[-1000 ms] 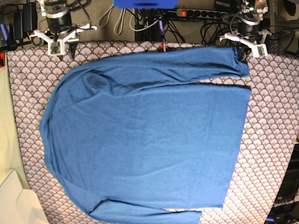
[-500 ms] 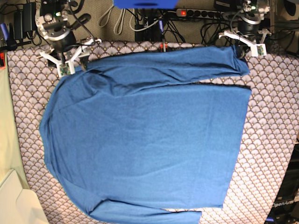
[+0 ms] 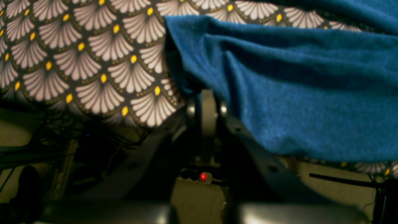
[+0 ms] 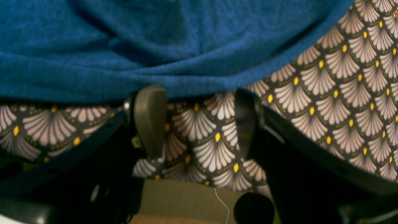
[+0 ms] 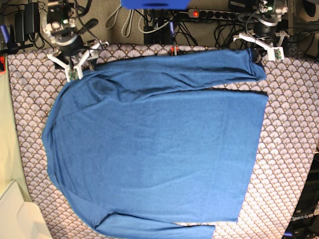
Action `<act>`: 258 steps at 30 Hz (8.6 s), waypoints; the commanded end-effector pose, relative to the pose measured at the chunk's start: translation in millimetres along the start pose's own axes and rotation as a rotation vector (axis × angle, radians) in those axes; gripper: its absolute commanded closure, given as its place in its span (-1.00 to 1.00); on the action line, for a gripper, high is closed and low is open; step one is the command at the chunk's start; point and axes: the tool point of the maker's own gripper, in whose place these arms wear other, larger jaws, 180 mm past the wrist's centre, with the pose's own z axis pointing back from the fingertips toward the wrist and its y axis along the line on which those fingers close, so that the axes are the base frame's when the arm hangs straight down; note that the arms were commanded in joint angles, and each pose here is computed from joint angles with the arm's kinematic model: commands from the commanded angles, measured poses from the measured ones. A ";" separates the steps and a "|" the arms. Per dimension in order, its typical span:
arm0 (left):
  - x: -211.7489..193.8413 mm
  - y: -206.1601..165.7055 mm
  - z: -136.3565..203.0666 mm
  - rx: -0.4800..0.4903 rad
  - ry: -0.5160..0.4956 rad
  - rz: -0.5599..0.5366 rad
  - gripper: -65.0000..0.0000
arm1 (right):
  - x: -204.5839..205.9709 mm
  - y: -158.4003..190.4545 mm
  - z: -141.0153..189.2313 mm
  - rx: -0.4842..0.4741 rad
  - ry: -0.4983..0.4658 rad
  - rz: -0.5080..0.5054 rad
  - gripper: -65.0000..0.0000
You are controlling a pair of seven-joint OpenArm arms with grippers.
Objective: Fold the T-shirt properly
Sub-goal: 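Grasp the shirt's shoulder corners with the left and right grippers, then lift the collar edge and pull it away from the hem with both grippers, then adjust the left gripper's hold on the shirt corner, then hold the collar edge taut with both grippers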
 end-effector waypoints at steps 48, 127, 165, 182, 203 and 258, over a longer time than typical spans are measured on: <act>54.6 -14.5 -0.8 -0.031 -0.018 -0.019 0.99 | 35.7 11.7 -0.1 0.035 -0.097 0.024 1.00; 149.2 1.4 -33.8 0.042 -0.006 0.126 0.99 | 139.2 -2.6 -57.8 0.055 -0.180 0.148 1.00; 162.0 -11.2 -104.2 -0.006 0.075 0.245 0.78 | 137.6 -1.7 -58.1 0.057 -0.177 0.146 1.00; 172.7 -14.5 -117.5 -0.022 0.078 0.260 0.79 | 134.9 -3.2 -58.0 0.055 -0.172 0.150 1.00; 147.2 17.3 -81.4 0.047 0.102 0.144 0.78 | 133.3 -3.0 -58.1 0.052 -0.162 0.141 0.80; 118.8 35.4 -73.5 -0.038 0.086 0.133 0.78 | 104.8 6.3 -32.4 0.063 -0.114 0.153 0.04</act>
